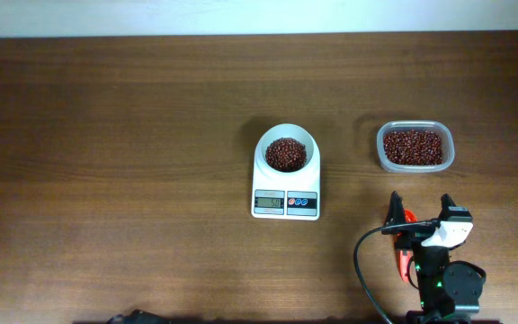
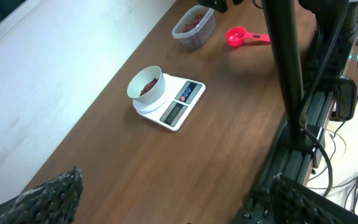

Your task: Scoop and weigh 50g on scale

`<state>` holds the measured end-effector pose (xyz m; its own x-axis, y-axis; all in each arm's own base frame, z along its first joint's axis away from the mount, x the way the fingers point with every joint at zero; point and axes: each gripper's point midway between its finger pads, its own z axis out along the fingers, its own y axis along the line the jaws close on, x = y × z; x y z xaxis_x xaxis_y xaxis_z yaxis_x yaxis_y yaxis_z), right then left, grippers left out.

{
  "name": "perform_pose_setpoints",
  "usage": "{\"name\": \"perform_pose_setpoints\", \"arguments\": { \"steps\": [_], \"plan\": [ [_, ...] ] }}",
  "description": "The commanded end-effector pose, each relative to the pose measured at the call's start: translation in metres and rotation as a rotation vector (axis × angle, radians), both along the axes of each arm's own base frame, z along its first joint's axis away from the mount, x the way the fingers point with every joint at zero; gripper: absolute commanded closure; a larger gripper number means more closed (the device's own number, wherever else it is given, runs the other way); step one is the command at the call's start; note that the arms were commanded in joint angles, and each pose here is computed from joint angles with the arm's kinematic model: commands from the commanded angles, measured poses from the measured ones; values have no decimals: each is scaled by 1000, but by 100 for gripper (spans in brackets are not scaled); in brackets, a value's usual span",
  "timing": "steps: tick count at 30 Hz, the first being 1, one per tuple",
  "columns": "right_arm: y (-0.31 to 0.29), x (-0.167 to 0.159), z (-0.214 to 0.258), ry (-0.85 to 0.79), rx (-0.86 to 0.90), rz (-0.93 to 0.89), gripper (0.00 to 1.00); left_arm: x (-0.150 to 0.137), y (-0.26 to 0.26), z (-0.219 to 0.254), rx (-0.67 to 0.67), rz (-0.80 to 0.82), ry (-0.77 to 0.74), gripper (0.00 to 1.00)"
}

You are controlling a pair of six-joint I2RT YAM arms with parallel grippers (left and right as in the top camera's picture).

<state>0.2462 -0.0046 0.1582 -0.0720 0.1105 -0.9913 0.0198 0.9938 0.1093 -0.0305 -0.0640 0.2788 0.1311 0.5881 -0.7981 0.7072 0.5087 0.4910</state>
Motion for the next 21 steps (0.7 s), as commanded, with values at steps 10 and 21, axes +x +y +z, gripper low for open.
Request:
{"name": "perform_pose_setpoints", "arguments": {
  "steps": [10, 21],
  "plan": [
    [0, 0, -2, 3, -1, -1, 1, 203, -41, -54, -65, 115, -211, 1],
    [0, 0, -2, 3, -1, -1, 1, 271, 11, -123, -567, 641, -23, 1]
  ]
}}
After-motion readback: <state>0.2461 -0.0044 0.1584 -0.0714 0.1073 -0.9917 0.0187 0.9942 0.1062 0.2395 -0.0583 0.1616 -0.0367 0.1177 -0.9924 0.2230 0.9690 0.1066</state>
